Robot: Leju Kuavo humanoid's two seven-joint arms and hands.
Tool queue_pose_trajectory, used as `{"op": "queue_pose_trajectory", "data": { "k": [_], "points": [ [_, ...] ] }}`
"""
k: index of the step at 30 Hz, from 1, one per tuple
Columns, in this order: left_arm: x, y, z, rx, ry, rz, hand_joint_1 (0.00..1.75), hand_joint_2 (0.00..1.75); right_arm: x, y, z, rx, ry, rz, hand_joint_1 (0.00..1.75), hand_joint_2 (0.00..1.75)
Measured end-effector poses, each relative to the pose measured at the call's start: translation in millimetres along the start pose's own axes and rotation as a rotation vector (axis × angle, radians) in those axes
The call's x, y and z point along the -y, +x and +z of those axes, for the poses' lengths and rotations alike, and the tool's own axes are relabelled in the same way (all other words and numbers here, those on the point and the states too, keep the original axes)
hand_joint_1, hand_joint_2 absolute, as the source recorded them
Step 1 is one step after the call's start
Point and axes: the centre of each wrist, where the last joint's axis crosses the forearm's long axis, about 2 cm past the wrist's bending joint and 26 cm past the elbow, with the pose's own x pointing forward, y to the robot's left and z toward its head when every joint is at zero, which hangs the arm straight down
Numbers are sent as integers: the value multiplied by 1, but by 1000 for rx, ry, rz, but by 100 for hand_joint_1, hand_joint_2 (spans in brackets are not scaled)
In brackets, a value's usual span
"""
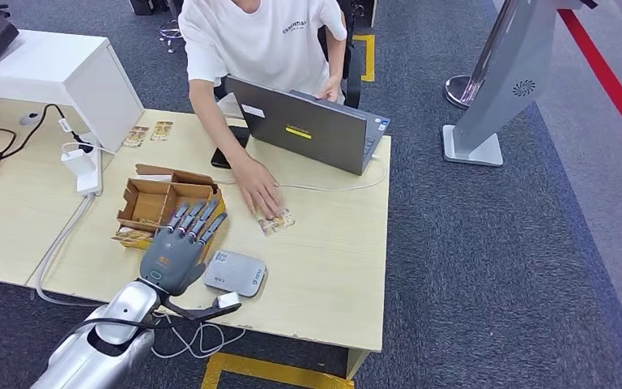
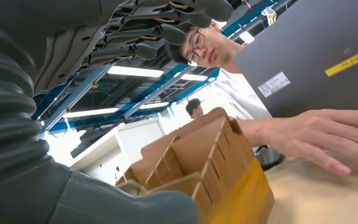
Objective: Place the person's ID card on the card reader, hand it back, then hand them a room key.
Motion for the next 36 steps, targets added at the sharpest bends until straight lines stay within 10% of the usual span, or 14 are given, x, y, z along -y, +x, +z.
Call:
{"op": "queue_pose_trajectory", "data": {
  "k": [16, 36],
  "points": [
    [18, 14, 39, -8, -41, -5, 0, 175, -1, -3, 0, 5, -1, -22, 0, 0],
    [28, -57, 47, -319, 59, -84, 0, 175, 0, -3, 0, -15, 0, 2, 0, 0]
  ]
}}
